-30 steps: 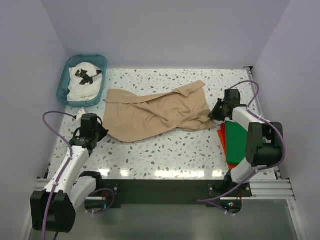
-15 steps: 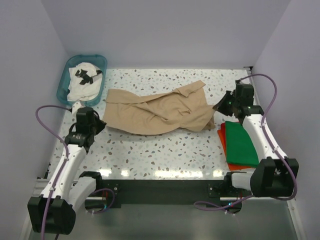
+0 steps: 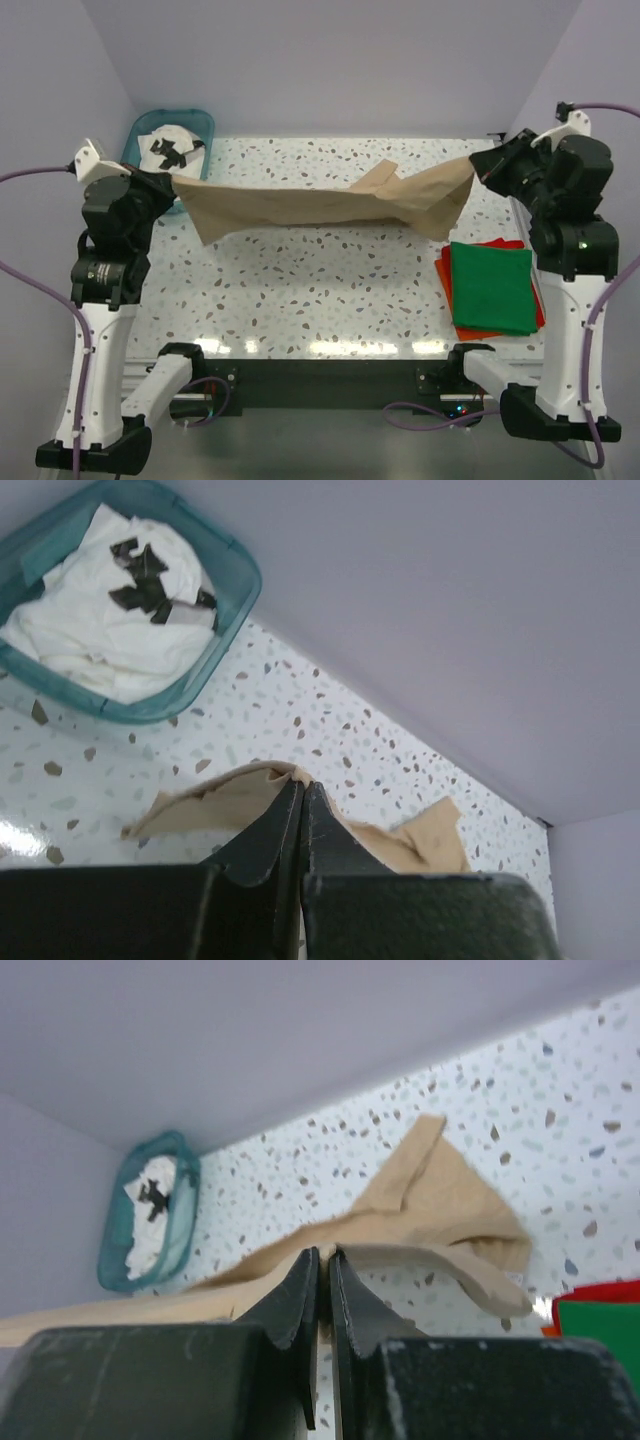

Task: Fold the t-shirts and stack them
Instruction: Flatten the tshirt out

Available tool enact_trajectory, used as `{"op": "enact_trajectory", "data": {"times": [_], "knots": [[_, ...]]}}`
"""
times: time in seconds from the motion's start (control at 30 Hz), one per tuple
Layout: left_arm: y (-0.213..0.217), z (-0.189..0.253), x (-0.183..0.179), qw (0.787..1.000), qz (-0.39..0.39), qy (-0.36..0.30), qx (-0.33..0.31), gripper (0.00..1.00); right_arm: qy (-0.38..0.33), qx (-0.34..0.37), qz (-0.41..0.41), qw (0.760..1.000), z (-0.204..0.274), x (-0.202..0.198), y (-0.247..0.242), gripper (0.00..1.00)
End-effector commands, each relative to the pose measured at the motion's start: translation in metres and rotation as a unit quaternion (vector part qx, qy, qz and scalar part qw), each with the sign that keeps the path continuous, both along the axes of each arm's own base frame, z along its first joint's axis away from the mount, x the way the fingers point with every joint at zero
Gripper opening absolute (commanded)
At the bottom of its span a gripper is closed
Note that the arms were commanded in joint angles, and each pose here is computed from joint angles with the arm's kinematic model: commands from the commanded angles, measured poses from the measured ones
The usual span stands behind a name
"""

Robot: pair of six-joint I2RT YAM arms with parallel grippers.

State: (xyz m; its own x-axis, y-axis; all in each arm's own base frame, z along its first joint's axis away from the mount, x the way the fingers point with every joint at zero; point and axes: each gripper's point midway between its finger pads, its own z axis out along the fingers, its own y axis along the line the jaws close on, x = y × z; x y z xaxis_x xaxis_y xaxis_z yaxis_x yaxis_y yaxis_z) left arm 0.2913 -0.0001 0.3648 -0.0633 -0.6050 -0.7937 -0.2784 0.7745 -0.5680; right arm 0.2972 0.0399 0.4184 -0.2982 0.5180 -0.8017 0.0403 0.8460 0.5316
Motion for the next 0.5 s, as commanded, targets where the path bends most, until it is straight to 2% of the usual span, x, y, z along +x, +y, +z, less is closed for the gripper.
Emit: {"op": "enact_trajectory", "data": {"times": [0.0,0.3,0.4,0.47], "knots": [[0.007,0.066,-0.015,0.998,0.007,-0.063,0.020,0.00,-0.042,-0.006,-0.016,0.999,0.051,-0.032,-0.005,0.00],[0.009,0.153,-0.031,0.990,0.007,-0.137,0.030,0.00,-0.163,-0.015,-0.026,0.986,0.152,-0.075,-0.008,0.00],[0.009,0.158,-0.019,0.990,0.008,-0.136,0.034,0.00,-0.190,-0.012,-0.022,0.982,0.172,-0.069,-0.007,0.00],[0.007,0.161,-0.004,0.990,0.005,-0.138,0.036,0.00,-0.202,-0.004,-0.009,0.979,0.180,-0.051,-0.002,0.00]]}}
